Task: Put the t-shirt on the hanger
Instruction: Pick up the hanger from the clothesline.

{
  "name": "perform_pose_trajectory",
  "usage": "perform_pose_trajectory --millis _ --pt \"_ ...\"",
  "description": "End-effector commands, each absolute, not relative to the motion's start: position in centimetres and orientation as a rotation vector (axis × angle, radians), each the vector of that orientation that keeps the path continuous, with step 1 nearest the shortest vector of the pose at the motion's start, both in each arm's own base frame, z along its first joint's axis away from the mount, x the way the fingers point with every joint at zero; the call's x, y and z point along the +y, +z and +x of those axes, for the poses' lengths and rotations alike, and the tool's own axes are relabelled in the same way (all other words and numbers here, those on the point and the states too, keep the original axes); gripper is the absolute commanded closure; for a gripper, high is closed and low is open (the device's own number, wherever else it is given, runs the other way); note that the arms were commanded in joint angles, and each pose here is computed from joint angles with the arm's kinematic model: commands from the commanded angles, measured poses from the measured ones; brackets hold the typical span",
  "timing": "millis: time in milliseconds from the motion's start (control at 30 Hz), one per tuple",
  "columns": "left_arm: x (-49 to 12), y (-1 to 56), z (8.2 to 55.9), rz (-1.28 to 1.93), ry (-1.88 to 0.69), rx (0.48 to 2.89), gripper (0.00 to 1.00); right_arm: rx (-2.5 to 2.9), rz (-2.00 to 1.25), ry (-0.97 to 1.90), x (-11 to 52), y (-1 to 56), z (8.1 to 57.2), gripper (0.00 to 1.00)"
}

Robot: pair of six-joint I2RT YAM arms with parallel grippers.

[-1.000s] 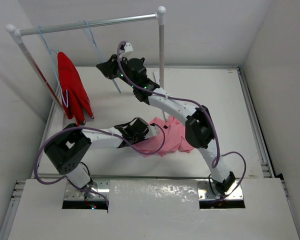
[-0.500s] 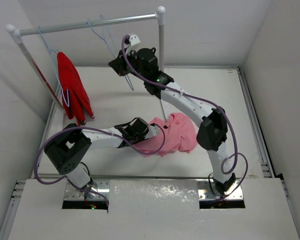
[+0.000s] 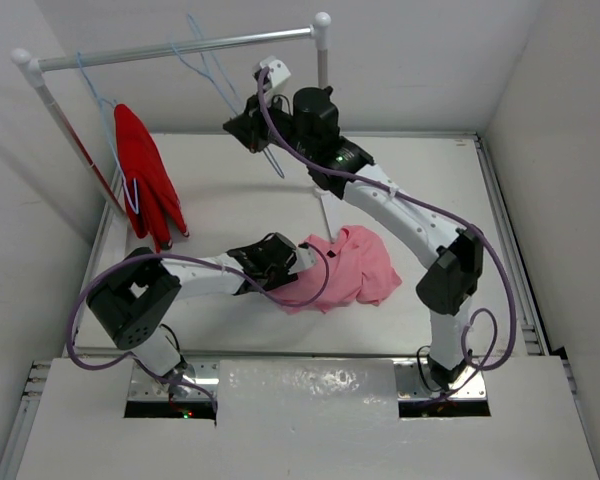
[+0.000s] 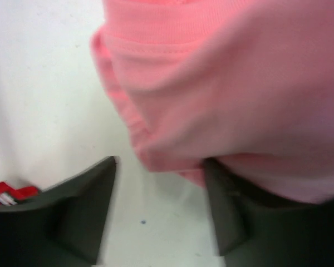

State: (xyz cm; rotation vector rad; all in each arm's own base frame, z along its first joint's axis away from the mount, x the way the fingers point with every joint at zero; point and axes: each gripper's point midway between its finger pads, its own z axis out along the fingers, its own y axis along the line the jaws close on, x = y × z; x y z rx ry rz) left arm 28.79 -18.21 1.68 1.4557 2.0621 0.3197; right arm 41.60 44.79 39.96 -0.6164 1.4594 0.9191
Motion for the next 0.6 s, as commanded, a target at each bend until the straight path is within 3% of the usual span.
perform_pose_trajectory --millis 0,133,333,567 --pt "-17.7 1.8 28.7 1.435 0.312 2.078 0.33 1.460 -0.718 0.881 42.5 40.6 38.8 1.00" --pt "-18.3 3.1 29.0 1.403 0.282 2.040 0.25 1.526 -0.769 0.809 38.8 38.8 36.2 1.00" --pt "-19.7 8.4 30.4 1.266 0.238 1.886 0.21 1.707 -0.666 0.781 30.1 34.7 34.0 1.00" --pt "-23.1 11.0 28.2 1.377 0.028 1.727 0.17 1.867 -0.573 0.797 22.7 27.3 31.5 1.00"
